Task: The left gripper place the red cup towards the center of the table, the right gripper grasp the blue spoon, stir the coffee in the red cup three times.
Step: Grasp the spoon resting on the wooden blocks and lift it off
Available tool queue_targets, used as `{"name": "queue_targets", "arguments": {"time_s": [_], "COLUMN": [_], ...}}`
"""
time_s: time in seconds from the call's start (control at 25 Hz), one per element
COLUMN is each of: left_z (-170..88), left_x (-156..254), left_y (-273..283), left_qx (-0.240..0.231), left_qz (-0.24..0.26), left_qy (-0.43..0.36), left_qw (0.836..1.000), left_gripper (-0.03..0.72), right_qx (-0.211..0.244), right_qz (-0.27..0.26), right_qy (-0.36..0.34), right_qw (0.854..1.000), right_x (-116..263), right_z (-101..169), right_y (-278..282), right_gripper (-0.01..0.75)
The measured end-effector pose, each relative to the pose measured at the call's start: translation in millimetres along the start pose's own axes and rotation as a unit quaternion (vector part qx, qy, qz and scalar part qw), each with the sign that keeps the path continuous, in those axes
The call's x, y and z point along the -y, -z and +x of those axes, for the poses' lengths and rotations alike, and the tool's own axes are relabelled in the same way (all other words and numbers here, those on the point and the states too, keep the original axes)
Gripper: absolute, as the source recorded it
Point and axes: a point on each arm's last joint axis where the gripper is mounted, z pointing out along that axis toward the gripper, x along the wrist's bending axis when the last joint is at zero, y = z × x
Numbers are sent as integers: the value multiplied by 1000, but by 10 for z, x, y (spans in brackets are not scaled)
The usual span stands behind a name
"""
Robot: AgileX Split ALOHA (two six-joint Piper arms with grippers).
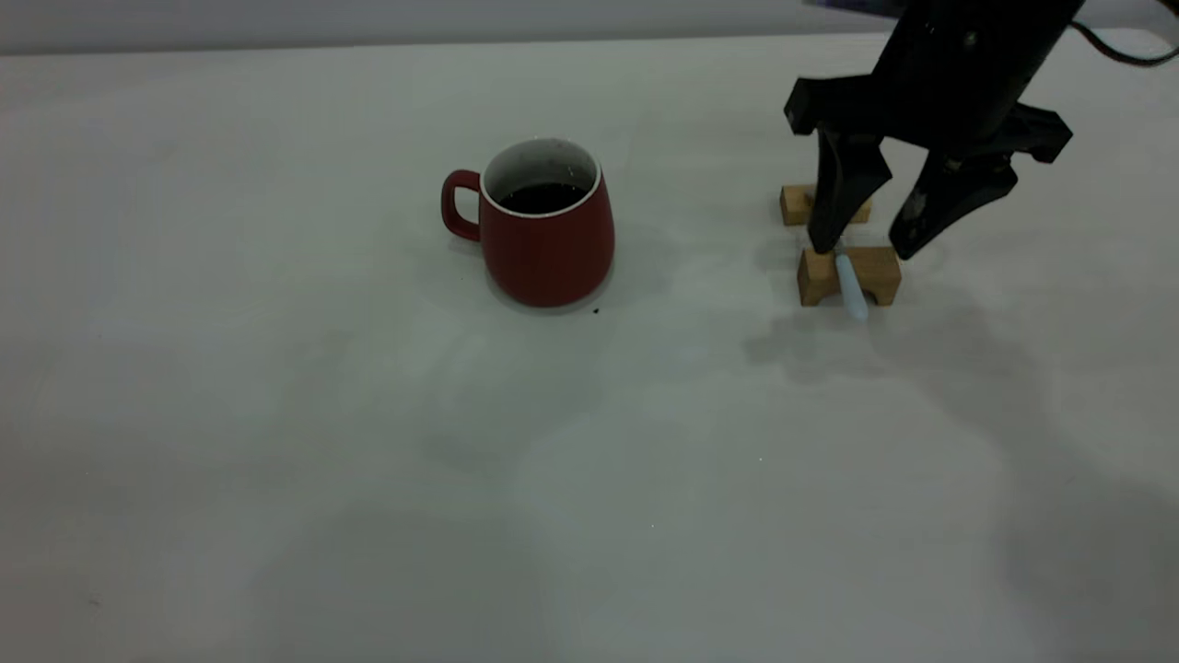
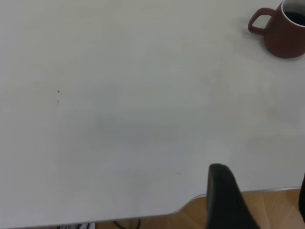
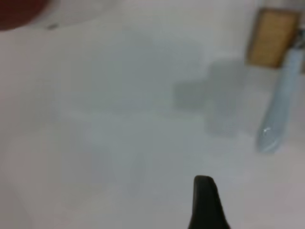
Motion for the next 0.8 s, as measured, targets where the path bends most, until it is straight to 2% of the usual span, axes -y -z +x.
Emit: {"name": "queue_targets", "arguments": {"time_s": [0.4, 0.8], "left_z": [0, 0], "left_x": [0, 0], "left_y": [0, 0], "left_qx": [0, 0], "left_qz": [0, 0], "left_qy": [0, 0], "left_qw": [1000, 1000], "left_gripper": [446, 446], "right_qx": [27, 34], "right_qz": [42, 44], "right_qy": [6, -12], "right_qw": [999, 998], "right_x": [-132, -108], "right_z": [-2, -78], "right_y": [-437, -727], "right_gripper": [549, 549]}}
